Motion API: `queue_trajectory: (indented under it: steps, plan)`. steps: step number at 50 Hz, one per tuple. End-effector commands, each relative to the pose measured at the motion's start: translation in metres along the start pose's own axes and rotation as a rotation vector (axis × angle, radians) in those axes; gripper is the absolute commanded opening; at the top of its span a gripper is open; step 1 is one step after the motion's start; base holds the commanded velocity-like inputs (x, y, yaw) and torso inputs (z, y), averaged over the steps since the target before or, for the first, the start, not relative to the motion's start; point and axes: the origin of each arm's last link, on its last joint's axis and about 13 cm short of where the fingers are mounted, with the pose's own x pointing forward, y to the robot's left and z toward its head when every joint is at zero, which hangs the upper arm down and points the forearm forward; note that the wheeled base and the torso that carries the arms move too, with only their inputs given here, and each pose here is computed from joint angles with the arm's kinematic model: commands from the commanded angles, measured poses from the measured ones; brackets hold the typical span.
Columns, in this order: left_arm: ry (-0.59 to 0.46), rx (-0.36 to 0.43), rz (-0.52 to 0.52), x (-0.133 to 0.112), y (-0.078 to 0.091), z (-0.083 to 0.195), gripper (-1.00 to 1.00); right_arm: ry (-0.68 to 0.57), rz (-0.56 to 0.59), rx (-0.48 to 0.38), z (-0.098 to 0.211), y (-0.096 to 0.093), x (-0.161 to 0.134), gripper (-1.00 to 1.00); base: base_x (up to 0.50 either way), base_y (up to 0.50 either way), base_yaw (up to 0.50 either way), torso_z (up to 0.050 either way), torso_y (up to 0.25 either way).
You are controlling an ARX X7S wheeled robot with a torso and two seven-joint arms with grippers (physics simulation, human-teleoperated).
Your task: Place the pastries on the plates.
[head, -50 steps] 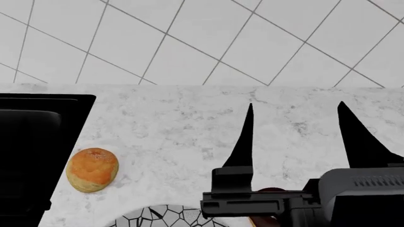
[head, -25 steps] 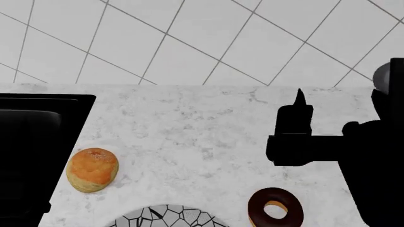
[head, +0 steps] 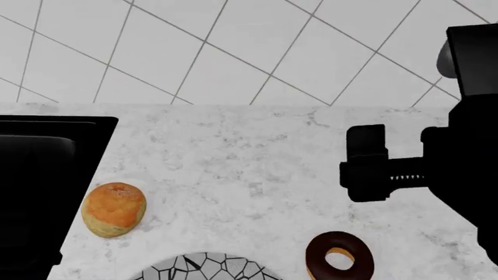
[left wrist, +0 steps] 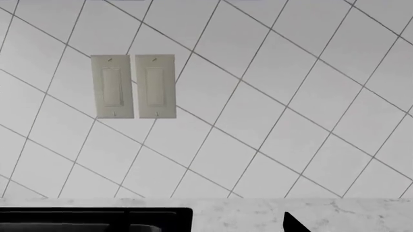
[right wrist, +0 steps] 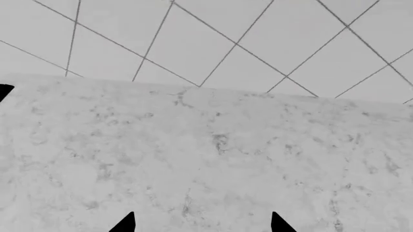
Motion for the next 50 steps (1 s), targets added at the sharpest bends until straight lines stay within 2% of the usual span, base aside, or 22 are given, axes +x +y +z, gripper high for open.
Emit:
queue_trajectory:
  steps: [1, 16, 28, 39, 50]
  plan:
    - [0.009, 0.002, 0.005, -0.002, 0.002, 0.0, 1.0, 0.142, 0.058, -0.067, 0.015, -0.002, 0.007, 1.0, 0.0, 0.0, 0.0, 0.0, 0.0]
    - [0.015, 0.001, 0.004, -0.006, 0.0, -0.001, 1.0, 0.268, 0.088, -0.112, 0.012, -0.003, 0.019, 1.0, 0.0, 0.0, 0.0, 0.0, 0.0]
    - [0.016, -0.003, 0.003, -0.006, 0.001, -0.001, 1.0, 0.327, 0.077, -0.091, 0.002, -0.005, 0.045, 1.0, 0.0, 0.0, 0.0, 0.0, 0.0]
    - [0.019, 0.005, 0.01, -0.005, 0.002, -0.003, 1.0, 0.371, 0.079, -0.077, -0.016, -0.003, 0.072, 1.0, 0.0, 0.0, 0.0, 0.0, 0.0]
    - [0.028, 0.007, 0.009, -0.008, 0.002, -0.005, 1.0, 0.433, 0.085, -0.097, -0.039, -0.002, 0.078, 1.0, 0.0, 0.0, 0.0, 0.0, 0.0]
